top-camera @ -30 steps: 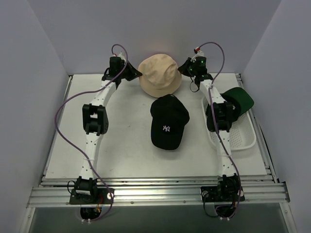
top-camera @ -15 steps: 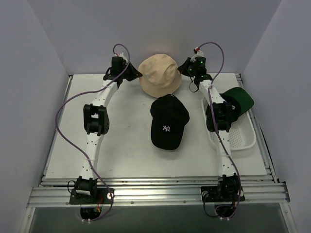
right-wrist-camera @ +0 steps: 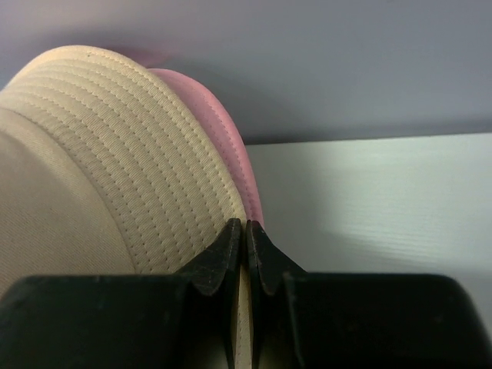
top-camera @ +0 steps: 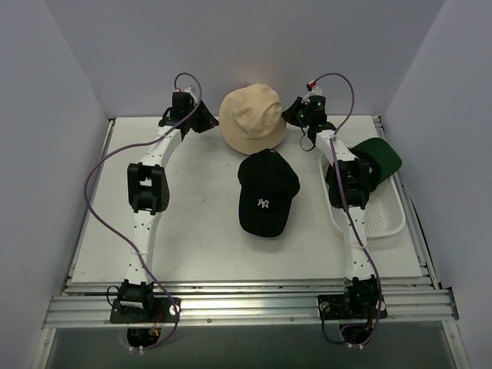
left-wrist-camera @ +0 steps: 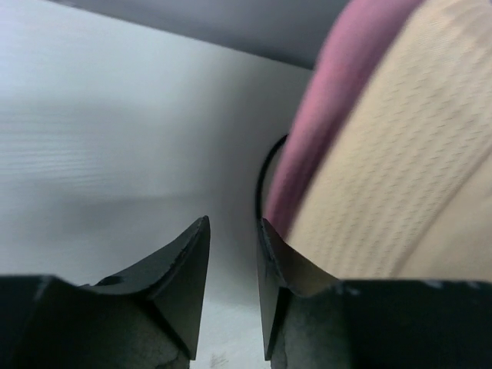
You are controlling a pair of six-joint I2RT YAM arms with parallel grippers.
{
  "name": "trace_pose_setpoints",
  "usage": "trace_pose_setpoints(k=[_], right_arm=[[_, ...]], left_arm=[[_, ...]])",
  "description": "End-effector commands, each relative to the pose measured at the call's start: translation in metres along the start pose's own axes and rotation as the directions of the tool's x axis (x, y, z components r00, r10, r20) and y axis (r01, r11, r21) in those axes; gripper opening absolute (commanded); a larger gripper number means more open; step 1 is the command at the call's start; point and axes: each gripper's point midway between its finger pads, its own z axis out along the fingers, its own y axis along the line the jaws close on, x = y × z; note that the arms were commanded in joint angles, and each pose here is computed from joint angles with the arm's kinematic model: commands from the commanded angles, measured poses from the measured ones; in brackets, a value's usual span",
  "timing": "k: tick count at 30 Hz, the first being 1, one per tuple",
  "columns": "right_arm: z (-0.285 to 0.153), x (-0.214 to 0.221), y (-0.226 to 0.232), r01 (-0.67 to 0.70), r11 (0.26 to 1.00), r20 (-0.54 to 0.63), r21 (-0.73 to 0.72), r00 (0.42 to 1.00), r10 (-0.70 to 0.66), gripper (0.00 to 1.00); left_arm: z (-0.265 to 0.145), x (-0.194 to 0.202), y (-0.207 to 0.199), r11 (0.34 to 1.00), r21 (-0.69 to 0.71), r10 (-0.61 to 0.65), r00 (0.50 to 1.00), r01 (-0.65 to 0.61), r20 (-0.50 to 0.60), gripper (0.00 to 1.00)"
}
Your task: Stack the hats
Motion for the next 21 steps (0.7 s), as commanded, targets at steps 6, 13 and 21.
trace_pose_setpoints(k=[6, 13, 21], right_arm=[[-0.022, -0.026, -0.02, -0.015, 0.997, 0.023, 0.081, 1.0, 0.013, 0.02], [-0.033, -0.042, -0.01, -0.009, 0.997, 0.042, 0.074, 0.999, 0.006, 0.18], [-0.068, -0.094, 0.007, 0.006, 0.997, 0.105, 0.075, 0.994, -0.014, 0.31]], left_arm=[[-0.029, -0.027, 0.001, 0.997, -0.064, 0.04, 0.999, -0.038, 0.03, 0.41], [-0.041, -0.033, -0.008, 0.997, -0.056, 0.055, 0.997, -0.052, 0.045, 0.42], [-0.084, -0.055, -0.045, 0.994, -0.043, 0.106, 0.991, -0.103, 0.082, 0.43]])
